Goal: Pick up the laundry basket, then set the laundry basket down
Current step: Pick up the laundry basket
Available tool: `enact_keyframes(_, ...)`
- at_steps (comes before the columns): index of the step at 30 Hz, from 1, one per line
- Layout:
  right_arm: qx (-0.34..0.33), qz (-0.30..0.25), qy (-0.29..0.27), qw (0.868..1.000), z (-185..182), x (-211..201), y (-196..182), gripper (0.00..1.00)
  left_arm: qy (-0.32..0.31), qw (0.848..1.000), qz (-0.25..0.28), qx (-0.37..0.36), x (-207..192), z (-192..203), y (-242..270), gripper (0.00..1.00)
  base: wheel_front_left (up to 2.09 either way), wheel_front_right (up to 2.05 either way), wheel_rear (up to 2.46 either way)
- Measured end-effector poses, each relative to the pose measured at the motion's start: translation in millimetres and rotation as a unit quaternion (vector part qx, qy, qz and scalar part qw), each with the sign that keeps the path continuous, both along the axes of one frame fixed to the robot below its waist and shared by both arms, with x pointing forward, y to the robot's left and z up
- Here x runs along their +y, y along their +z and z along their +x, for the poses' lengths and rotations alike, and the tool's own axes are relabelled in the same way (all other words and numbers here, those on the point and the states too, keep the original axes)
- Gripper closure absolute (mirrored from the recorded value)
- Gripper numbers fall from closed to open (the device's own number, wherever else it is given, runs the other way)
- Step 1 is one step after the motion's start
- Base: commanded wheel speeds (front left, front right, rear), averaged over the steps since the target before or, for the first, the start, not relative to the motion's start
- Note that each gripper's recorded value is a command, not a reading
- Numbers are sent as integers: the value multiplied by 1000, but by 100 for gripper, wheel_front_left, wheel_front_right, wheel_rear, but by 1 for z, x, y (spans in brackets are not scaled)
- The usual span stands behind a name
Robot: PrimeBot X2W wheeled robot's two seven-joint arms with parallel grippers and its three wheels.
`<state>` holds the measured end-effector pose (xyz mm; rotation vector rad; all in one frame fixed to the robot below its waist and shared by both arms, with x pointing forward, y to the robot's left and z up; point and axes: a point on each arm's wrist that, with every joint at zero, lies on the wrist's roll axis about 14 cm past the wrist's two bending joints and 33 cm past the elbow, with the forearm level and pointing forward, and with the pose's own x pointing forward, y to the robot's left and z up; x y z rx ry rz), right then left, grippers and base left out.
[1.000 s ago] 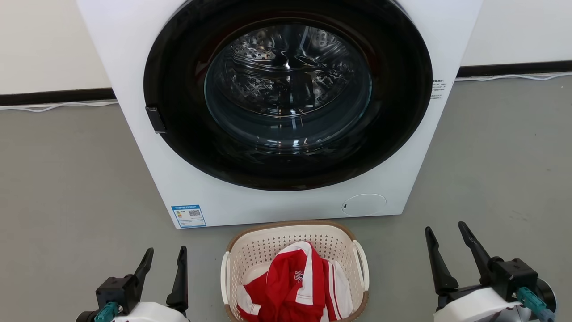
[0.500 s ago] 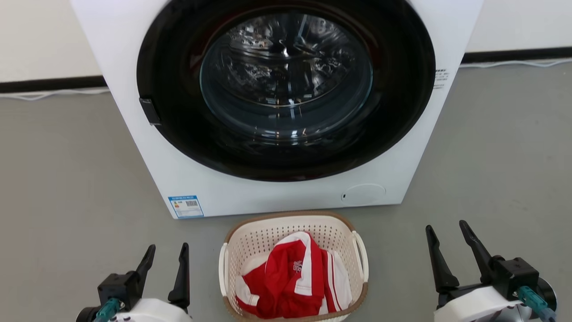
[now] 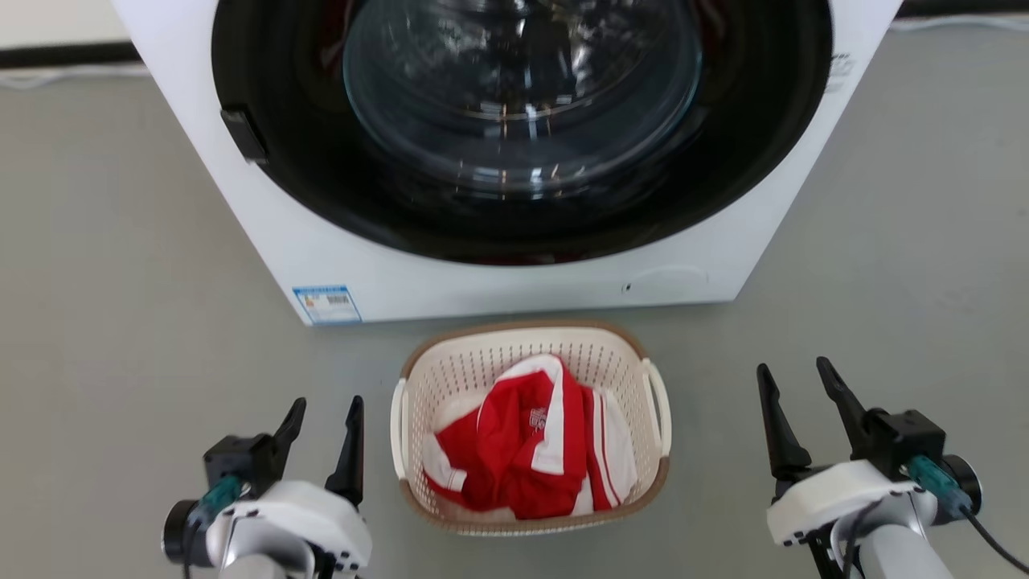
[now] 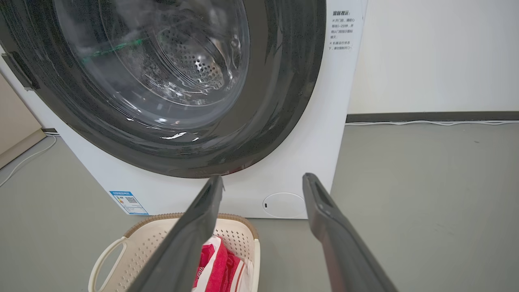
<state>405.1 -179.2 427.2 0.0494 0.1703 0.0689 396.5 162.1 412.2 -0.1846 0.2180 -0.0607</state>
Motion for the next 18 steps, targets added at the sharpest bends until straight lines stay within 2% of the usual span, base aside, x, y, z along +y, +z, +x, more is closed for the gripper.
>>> enact_keyframes(7, 73, -9, 16, 997, 27, 10, -50, 0, -17, 995, 5, 94, -9, 18, -57, 0, 0, 0, 0)
enact_keyframes(18, 165, -21, 27, 986, 62, 14, -124, 0, -35, 986, -3, 162, -24, 66, -111, 0, 0, 0, 0)
